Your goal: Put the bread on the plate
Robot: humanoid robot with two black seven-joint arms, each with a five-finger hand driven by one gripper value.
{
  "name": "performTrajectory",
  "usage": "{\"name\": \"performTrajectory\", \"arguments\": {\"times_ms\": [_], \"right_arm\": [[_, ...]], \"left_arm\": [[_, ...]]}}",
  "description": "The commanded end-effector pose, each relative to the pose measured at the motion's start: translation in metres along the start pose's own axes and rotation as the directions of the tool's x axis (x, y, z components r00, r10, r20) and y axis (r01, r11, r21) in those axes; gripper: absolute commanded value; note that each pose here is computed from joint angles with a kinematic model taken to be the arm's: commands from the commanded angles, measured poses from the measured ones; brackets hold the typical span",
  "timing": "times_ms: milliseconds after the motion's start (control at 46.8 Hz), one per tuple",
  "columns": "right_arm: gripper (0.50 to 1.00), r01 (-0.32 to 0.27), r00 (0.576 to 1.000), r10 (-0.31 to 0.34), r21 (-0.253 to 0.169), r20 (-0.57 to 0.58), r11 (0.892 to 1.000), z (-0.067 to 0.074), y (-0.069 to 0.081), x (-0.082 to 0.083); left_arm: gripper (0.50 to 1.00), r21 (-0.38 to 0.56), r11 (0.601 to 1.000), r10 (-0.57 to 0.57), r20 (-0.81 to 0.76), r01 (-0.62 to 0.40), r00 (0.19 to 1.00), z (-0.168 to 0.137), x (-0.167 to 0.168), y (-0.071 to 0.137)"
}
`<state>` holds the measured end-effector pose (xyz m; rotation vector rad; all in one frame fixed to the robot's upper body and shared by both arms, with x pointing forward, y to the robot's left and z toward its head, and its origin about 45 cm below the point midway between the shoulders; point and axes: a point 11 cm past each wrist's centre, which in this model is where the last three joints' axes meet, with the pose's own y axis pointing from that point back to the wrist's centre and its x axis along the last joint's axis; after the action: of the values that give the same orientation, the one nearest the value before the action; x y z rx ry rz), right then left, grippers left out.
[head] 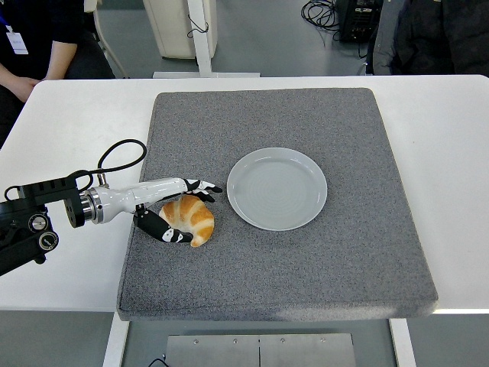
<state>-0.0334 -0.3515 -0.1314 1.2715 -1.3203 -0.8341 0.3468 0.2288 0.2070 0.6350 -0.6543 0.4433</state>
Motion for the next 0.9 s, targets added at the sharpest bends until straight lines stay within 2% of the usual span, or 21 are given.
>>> {"name": "performTrajectory", "arguments": {"times_ms": [0, 321, 406, 577, 876], "right_arm": [[1.000, -0.001, 1.000, 0.001, 0.000, 0.000, 1.000, 0.000, 0.000, 0.000], [1.000, -0.001, 1.000, 0.001, 0.000, 0.000, 1.000, 0.000, 0.000, 0.000], [1.000, -0.001, 1.000, 0.001, 0.000, 0.000, 1.000, 0.000, 0.000, 0.000], [1.000, -0.003, 1.000, 0.003, 0.000, -0.001, 1.000, 0.000, 0.000, 0.001], [1.000, -0.003, 1.000, 0.003, -0.002, -0.001, 1.000, 0.001, 0.000, 0.000]], "left_arm": [[0.780, -0.018, 1.000, -0.003, 0.001, 0.003, 1.000, 0.003, -0.001, -0.001], [0.710, -0.019, 1.000, -0.004, 0.015, 0.004, 1.000, 0.000, -0.001, -0.001], [0.656, -0.026, 1.000, -0.009, 0.031, 0.010, 0.999, 0.001, -0.002, 0.000], [0.503, -0.023, 1.000, -0.006, 0.042, 0.007, 0.999, 0.001, 0.002, 0.001], [0.500, -0.037, 0.999, 0.033, 0.074, -0.030, 0.997, 0.010, 0.028, -0.001]]}}
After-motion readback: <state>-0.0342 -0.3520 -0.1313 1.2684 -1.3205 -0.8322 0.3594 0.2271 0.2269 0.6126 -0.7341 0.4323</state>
